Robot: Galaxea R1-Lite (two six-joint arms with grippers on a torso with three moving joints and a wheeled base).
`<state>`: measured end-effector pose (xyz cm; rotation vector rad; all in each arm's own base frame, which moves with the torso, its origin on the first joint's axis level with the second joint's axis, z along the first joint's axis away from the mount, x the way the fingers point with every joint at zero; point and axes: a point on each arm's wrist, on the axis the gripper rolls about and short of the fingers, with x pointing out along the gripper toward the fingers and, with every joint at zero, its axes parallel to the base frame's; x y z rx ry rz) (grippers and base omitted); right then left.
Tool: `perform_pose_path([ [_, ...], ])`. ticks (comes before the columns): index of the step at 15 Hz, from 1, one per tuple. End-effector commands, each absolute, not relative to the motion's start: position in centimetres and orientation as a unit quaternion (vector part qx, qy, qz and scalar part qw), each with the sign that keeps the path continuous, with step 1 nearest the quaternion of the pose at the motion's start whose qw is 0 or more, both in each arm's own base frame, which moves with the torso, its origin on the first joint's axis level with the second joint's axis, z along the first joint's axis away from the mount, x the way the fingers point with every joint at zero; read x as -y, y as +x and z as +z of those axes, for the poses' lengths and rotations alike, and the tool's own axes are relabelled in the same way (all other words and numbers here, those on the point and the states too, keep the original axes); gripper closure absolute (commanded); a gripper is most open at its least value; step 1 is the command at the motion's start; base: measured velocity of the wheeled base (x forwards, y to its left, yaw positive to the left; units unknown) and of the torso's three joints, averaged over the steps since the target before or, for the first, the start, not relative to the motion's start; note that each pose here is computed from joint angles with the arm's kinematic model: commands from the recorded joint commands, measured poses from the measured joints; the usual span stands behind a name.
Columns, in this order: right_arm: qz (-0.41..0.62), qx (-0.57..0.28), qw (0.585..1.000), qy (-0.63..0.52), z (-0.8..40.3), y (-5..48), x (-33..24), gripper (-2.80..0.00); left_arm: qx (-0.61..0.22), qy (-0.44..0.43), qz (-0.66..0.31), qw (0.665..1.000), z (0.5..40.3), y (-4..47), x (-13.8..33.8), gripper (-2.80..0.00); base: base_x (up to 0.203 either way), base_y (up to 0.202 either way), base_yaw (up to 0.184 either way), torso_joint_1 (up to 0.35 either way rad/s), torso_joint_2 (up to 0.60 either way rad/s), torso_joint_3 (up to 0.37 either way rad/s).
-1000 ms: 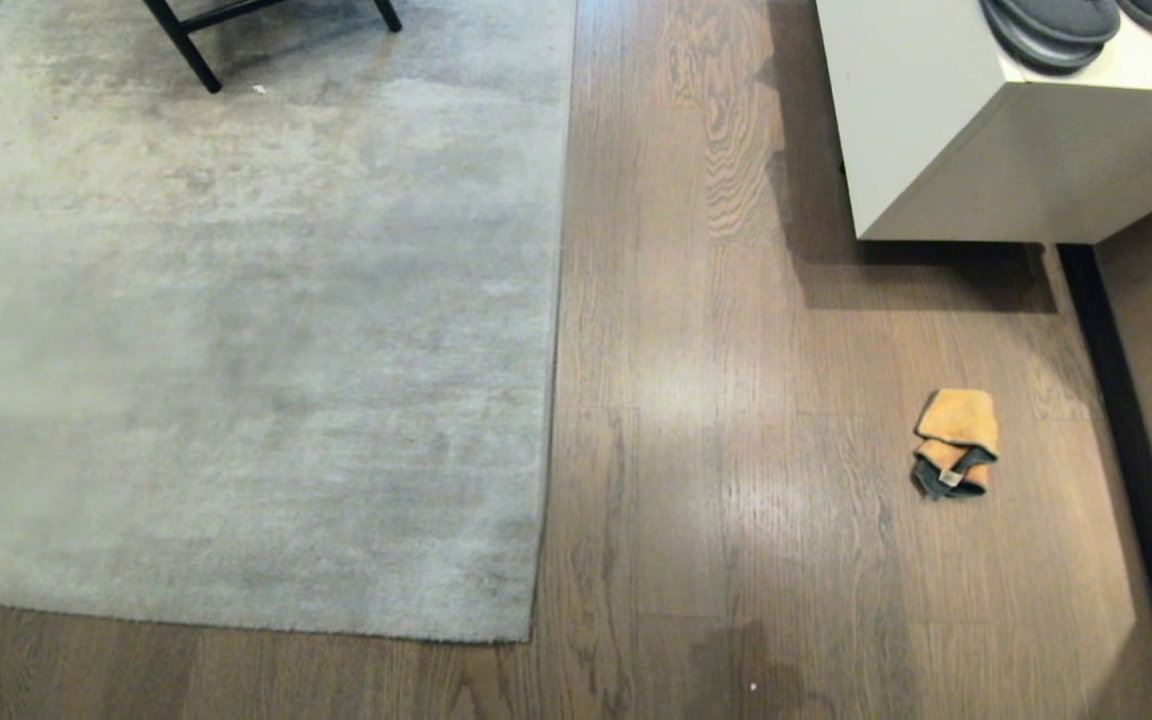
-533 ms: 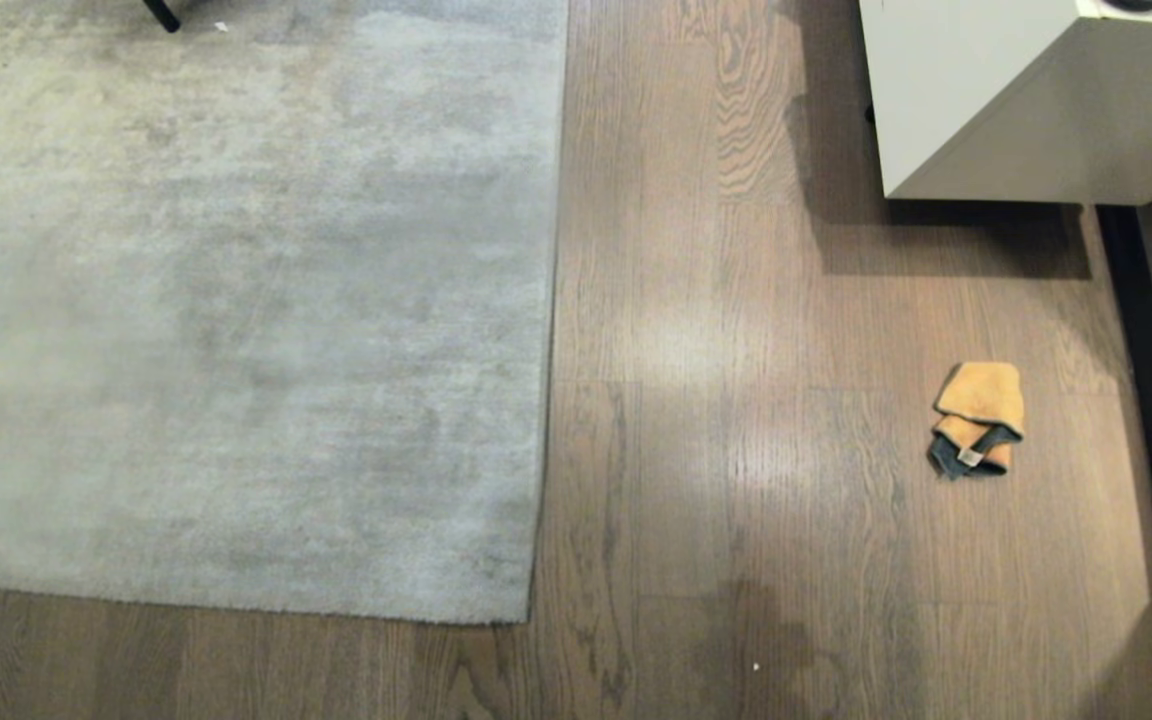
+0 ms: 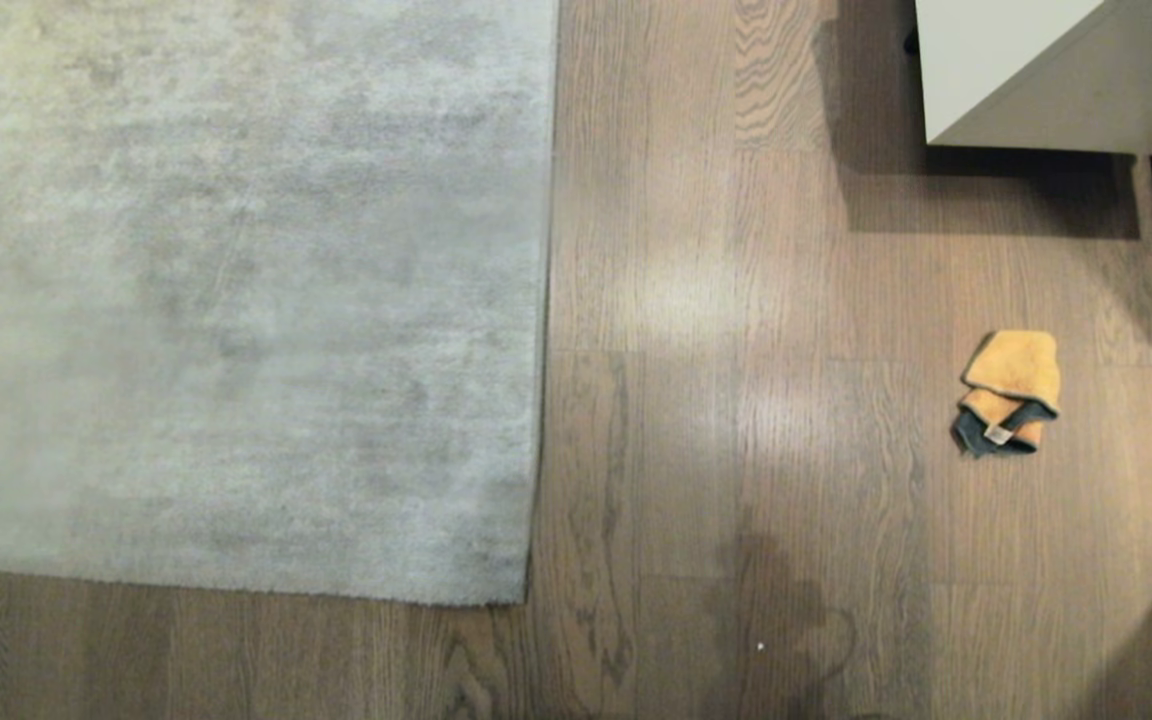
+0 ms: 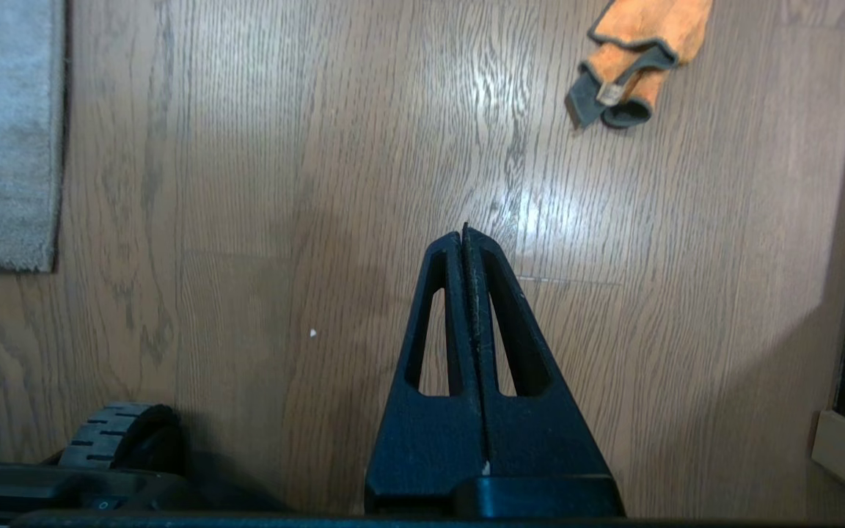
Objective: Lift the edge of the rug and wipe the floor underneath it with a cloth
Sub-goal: Pick up the rag
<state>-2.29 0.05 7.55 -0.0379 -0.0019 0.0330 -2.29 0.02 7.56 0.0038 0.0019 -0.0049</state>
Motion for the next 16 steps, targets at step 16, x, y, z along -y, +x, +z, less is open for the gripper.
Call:
perform_pose_path([
  [16, 0.017, 0.000, 1.000, -0.019, 7.55, -2.28, -0.06, 0.00, -0.001, 0.002, -0.002, 1.000, 7.56, -2.29, -0.02, 0.00, 0.000, 0.000, 0.000, 0.002, 0.00, -0.131],
])
